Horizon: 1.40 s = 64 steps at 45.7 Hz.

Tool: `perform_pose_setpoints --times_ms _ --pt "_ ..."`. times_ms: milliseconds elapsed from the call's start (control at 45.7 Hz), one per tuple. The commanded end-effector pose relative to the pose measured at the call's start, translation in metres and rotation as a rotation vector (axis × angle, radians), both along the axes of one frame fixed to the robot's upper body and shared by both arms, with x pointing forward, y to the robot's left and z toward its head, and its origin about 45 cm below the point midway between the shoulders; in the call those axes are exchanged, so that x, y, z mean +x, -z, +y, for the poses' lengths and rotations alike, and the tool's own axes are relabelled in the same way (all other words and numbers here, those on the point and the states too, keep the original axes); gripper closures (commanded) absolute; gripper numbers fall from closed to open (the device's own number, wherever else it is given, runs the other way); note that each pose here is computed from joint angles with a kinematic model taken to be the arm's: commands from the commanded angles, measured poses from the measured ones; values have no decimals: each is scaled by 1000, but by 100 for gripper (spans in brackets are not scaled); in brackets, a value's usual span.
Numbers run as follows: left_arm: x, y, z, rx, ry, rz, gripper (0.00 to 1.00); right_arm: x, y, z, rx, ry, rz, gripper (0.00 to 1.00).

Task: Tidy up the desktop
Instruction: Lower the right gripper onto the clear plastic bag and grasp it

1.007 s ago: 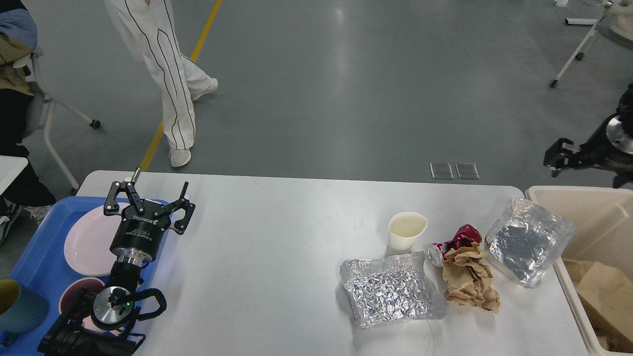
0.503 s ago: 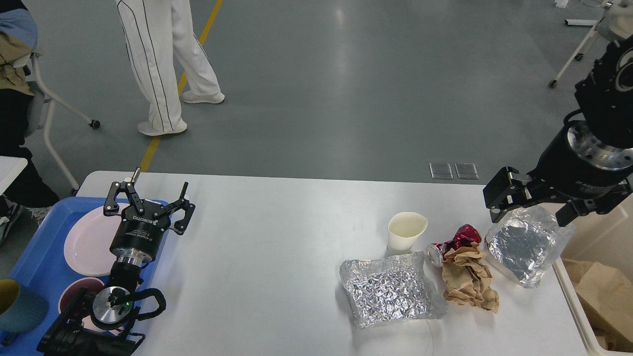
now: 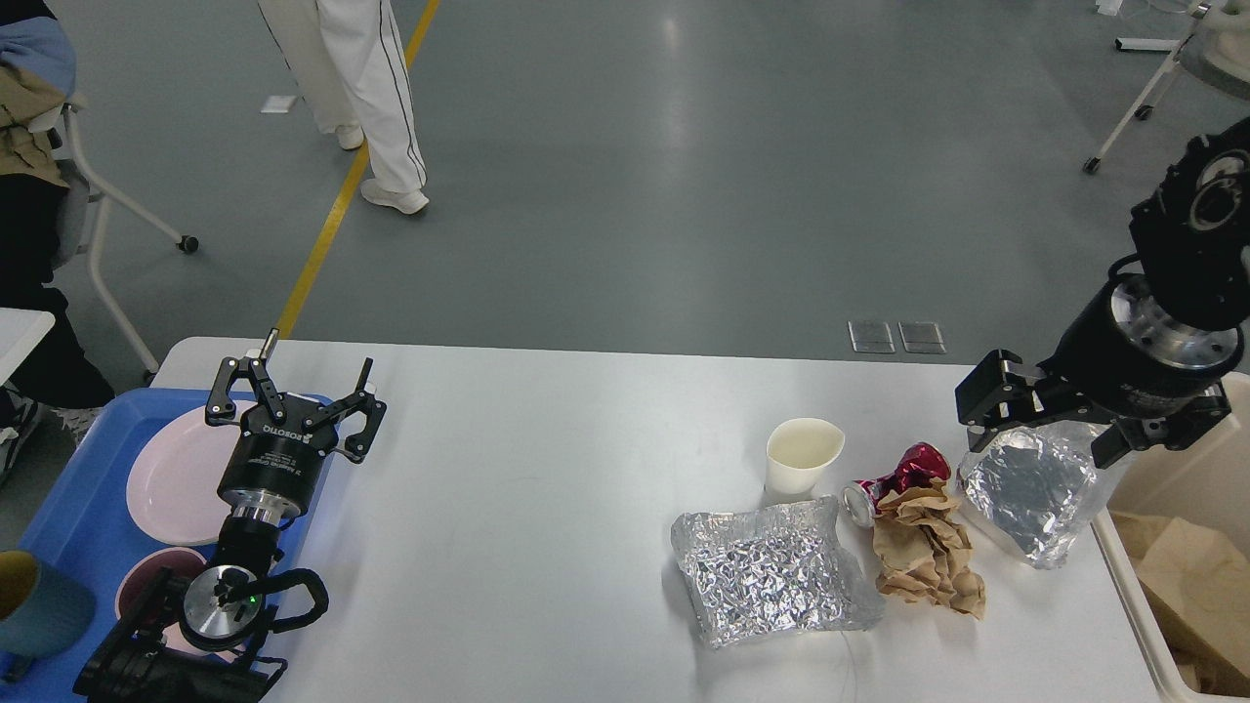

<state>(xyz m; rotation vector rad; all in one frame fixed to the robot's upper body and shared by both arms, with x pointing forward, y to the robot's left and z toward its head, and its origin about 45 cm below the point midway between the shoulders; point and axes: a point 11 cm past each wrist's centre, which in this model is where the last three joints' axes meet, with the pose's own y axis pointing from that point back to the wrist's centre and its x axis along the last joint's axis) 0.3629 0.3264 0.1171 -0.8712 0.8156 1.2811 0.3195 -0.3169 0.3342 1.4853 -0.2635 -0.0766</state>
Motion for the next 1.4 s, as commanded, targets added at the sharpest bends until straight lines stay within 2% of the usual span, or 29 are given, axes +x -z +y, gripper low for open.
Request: perform_pose_setpoints --times_ms 0,175,328,503,766,876,1051,1182,1379 --pt "0 0 0 0 0 0 4 8 29 -53 16 173 -38 2" --pt "0 0 0 0 -1 0 4 4 81 -129 -14 395 -62 2" --pt "0 0 0 0 -1 -2 4 2 140 -161 -9 563 -133 2" --pt "0 0 0 0 -1 0 4 1 185 -165 19 653 -186 2" --pt "0 0 1 1 -1 -2 4 21 232 -158 -75 628 -287 3" --pt "0 0 0 0 -1 0 4 29 248 -152 -121 609 -347 3" --pt "0 0 0 0 -1 -2 4 24 258 -162 -184 623 -412 3" --pt "0 0 0 0 -1 0 4 14 267 -165 -208 632 -421 7" --pt "0 0 0 0 -1 0 4 7 279 -161 -218 633 -425 26"
